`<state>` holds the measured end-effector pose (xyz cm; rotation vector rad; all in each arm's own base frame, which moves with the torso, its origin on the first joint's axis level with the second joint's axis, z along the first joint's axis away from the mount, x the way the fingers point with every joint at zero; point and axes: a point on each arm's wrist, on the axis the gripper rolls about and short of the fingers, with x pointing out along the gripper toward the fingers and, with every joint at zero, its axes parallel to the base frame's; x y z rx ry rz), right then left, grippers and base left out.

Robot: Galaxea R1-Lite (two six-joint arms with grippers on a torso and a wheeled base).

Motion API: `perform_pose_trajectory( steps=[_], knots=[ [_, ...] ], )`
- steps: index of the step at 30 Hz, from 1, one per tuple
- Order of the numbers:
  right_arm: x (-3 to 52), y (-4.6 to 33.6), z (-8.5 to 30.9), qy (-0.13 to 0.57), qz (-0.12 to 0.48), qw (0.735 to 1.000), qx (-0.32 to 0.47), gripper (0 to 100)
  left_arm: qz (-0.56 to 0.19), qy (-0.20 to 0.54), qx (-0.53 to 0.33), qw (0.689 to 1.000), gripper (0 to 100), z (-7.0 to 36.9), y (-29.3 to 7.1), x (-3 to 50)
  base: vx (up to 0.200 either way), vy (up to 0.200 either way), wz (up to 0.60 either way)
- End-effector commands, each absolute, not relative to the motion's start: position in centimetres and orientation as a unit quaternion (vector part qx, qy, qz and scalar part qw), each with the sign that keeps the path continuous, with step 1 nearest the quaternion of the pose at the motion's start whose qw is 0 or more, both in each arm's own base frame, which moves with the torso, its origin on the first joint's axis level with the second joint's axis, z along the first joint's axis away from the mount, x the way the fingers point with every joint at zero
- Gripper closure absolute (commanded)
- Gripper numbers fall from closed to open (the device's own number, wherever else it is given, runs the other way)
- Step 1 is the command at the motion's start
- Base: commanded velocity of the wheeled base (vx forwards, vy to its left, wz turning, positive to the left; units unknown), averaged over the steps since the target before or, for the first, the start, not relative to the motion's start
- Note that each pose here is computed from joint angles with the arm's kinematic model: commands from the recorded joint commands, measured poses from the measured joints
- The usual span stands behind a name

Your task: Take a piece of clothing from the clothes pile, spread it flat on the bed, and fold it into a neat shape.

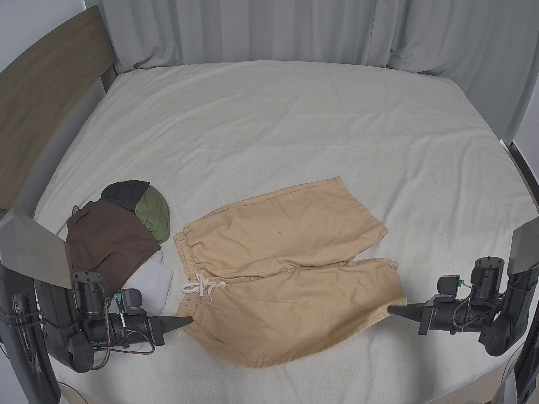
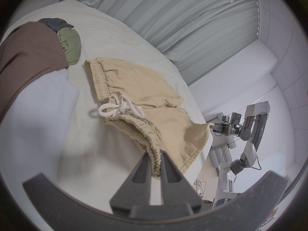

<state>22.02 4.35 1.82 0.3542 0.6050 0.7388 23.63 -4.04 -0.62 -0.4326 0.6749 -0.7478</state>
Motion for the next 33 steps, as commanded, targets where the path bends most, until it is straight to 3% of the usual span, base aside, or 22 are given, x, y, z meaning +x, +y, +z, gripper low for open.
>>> perform_pose_trajectory(
  steps=[1,33],
  knots=[
    [22.1,4.4,2.1,0.286,0.355,0.874,0.171,100,-0.356,0.319,-0.205,0.854,100,-0.6,-4.1,23.7,0.0,0.0,0.0],
    [23.9,4.6,5.3,0.225,0.349,0.882,0.224,100,-0.33,0.3,-0.234,0.864,100,0.1,-3.9,25.2,0.0,0.0,0.0]
  ],
)
